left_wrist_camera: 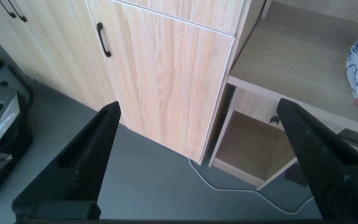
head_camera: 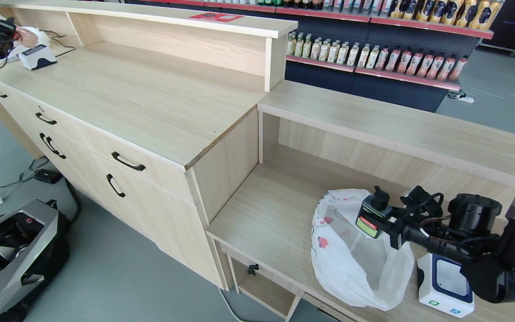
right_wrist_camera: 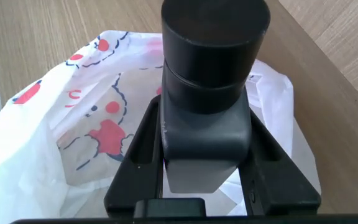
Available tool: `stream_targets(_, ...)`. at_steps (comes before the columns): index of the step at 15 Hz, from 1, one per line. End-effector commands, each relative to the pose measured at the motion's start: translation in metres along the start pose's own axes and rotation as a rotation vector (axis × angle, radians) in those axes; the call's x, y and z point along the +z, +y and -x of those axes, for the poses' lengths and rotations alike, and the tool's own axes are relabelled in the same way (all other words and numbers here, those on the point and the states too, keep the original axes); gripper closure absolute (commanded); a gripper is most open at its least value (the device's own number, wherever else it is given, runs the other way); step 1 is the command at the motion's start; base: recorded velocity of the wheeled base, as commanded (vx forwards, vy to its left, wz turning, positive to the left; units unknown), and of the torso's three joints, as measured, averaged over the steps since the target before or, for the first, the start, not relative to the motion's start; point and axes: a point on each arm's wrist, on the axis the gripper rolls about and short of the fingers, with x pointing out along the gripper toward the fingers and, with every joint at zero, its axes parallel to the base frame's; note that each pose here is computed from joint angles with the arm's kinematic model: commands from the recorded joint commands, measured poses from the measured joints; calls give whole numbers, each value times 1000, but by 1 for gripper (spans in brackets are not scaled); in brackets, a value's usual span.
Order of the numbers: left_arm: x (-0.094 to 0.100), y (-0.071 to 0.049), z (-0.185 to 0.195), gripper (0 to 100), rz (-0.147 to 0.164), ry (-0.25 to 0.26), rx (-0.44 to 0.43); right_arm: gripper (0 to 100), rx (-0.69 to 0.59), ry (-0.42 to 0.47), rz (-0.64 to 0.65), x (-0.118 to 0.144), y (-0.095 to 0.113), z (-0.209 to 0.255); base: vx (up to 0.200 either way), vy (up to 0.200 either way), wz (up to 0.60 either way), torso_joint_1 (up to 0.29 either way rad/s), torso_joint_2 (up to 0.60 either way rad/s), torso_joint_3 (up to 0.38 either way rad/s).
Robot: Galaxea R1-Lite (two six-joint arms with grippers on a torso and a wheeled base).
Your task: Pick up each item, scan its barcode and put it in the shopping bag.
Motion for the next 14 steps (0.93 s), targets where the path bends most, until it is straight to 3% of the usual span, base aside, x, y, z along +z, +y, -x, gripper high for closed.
stream_targets(1, 0, 0, 0, 0, 0, -1, 2, 100, 14, 37, -26, -20, 3, -7, 0, 0, 0, 0, 0, 0)
stream_targets(14, 0, 0, 0, 0, 0, -1, 0, 100, 18, -13, -25, -47, -4, -42, 0, 0, 0, 0, 0, 0)
